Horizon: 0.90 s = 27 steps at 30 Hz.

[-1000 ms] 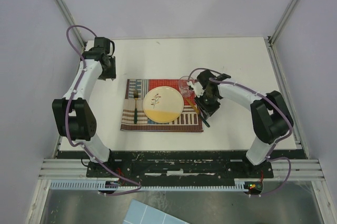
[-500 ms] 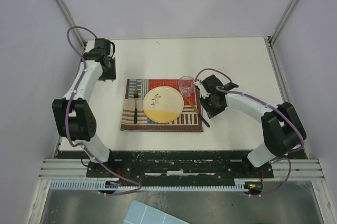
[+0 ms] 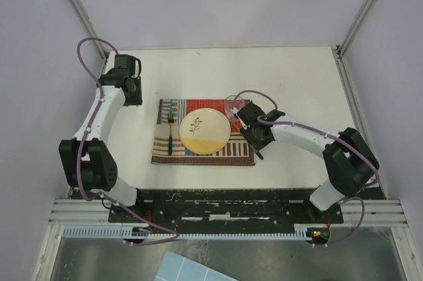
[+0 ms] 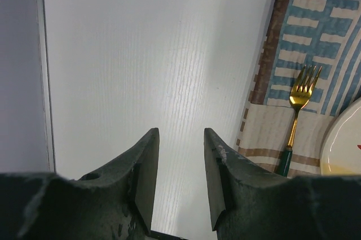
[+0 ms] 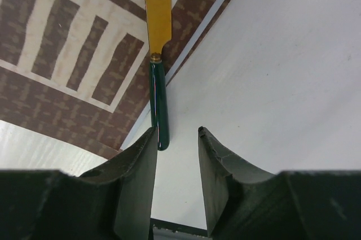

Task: Set the dinner table for one person
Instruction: Adjust the knife on the napkin.

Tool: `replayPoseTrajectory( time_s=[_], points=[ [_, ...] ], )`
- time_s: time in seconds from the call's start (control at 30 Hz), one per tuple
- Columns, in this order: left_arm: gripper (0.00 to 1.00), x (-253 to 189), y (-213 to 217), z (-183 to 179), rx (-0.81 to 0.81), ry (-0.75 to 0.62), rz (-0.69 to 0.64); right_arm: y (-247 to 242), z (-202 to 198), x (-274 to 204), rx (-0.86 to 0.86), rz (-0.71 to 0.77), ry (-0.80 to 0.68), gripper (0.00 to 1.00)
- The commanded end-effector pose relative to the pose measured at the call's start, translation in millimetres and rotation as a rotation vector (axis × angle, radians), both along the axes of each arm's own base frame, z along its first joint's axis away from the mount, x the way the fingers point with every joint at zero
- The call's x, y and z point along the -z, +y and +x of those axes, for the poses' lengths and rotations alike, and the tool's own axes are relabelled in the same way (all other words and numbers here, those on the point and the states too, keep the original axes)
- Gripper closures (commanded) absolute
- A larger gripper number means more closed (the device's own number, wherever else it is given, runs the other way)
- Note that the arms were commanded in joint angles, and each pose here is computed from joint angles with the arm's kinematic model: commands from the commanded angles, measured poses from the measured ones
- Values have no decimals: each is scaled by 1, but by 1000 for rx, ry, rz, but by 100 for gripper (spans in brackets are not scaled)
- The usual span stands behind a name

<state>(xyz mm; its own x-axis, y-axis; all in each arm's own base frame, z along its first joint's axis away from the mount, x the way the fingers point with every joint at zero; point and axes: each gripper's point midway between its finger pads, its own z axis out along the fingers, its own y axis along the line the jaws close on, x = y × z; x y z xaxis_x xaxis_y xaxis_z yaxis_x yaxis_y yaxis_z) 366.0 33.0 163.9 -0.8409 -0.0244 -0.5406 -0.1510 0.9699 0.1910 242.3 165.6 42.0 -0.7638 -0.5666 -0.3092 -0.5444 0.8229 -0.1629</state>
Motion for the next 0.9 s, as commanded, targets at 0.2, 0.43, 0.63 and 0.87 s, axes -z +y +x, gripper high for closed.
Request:
replayPoseTrajectory(
  time_s=[0.2, 0.43, 0.63, 0.87],
  points=[
    [56, -27, 14, -3, 4, -93, 55, 34, 6, 0, 30, 11, -23, 58],
    [56, -30, 16, -6, -2, -99, 61, 53, 3, 11, 19, 38, -46, 58],
    [56, -33, 17, -7, -1, -102, 61, 50, 5, 14, 9, 6, -47, 60],
    [56, -30, 15, -5, 0, -99, 46, 39, -3, -12, -21, 33, -90, 59]
  ],
)
